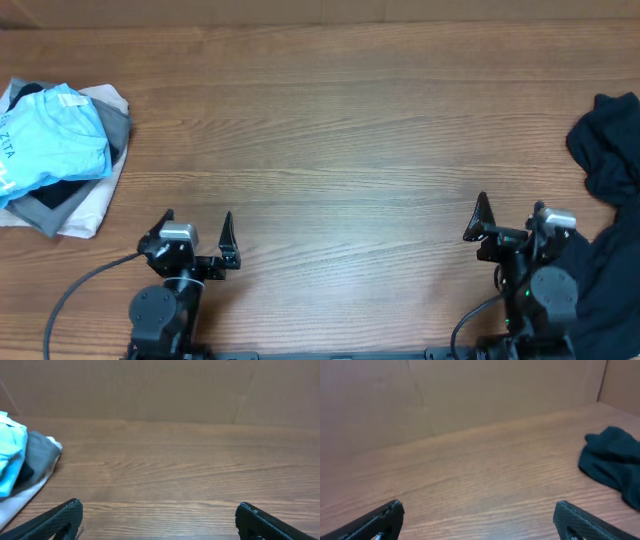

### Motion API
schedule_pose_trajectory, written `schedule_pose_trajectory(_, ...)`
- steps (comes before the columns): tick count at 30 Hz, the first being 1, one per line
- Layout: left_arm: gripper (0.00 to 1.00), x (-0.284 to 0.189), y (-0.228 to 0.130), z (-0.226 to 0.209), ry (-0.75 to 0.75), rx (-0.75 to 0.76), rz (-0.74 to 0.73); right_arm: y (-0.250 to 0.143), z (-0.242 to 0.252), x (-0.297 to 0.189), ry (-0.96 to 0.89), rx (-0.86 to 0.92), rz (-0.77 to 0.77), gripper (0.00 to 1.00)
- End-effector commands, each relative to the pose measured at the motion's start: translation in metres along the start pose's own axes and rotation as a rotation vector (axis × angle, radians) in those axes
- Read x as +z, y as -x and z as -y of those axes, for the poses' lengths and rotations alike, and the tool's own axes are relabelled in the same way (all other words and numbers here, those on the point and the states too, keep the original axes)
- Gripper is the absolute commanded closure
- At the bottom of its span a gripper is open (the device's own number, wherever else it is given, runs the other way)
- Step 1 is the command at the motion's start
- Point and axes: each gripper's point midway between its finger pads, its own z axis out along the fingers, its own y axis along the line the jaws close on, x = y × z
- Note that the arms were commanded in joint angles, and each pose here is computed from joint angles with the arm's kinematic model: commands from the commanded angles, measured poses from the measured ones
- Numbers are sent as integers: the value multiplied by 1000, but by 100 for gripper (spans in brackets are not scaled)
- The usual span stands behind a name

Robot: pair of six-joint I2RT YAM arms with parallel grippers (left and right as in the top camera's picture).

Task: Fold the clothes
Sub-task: 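Raise both arms and move the right gripper toward the black t-shirt, then grasp the black t-shirt with the right gripper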

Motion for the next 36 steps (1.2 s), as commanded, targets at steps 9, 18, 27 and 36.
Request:
schedule_pose_trajectory(9,0,32,30,13,-21,23,-375,2,20,34,-213,79,-549,0)
schedule_pose_trajectory(18,0,42,22,14,-20,19,-505,-48,73,46,-535,219,-758,0)
schedule_pose_trajectory(27,0,42,21,14,-20,19,-507,-123,144,22,-851,381,-1010,20)
schedule_pose_trajectory(36,0,42,21,14,-20,19,-506,-161,183,10,-987,500,-1095,26)
